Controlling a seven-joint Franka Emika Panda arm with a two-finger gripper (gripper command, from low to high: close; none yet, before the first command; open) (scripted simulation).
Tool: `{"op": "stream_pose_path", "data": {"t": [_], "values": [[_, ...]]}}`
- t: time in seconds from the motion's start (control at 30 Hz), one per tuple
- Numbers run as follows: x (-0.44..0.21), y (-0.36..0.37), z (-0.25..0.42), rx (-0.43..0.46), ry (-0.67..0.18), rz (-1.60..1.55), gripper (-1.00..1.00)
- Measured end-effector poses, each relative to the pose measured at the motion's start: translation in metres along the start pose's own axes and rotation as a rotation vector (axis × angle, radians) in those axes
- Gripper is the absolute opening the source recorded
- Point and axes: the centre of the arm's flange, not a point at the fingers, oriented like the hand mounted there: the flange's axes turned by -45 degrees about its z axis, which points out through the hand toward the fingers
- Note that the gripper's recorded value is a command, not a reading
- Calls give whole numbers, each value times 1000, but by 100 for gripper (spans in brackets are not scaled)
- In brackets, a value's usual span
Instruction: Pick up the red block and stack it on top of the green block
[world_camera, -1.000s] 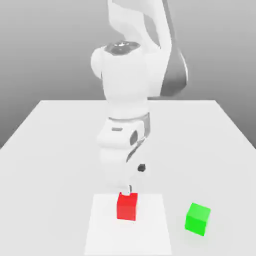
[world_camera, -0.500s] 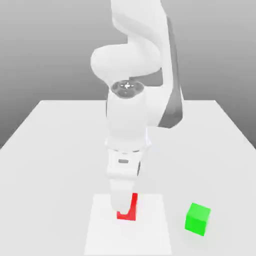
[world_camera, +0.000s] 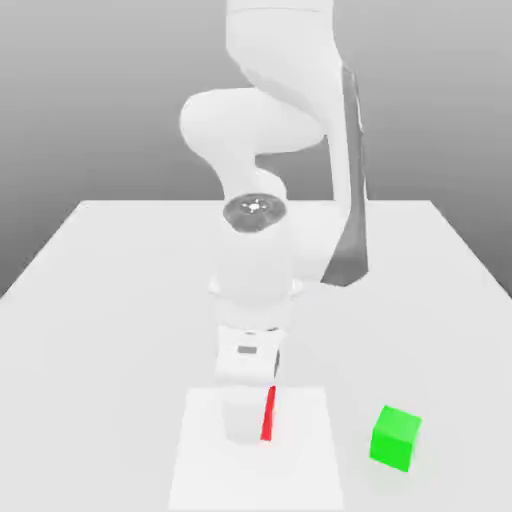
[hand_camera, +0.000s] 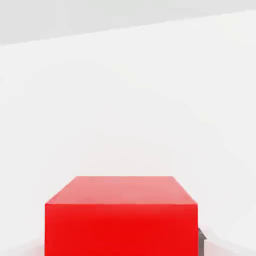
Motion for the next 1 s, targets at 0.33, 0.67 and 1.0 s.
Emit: {"op": "stream_pose_path", "data": {"t": [0.33,0.67,1.0], "values": [[-1,2,-42,-4,0,2,-100],[31,20,-70,7,-5,-151,-100],[180,1,-32,9,3,-595,-100]]}}
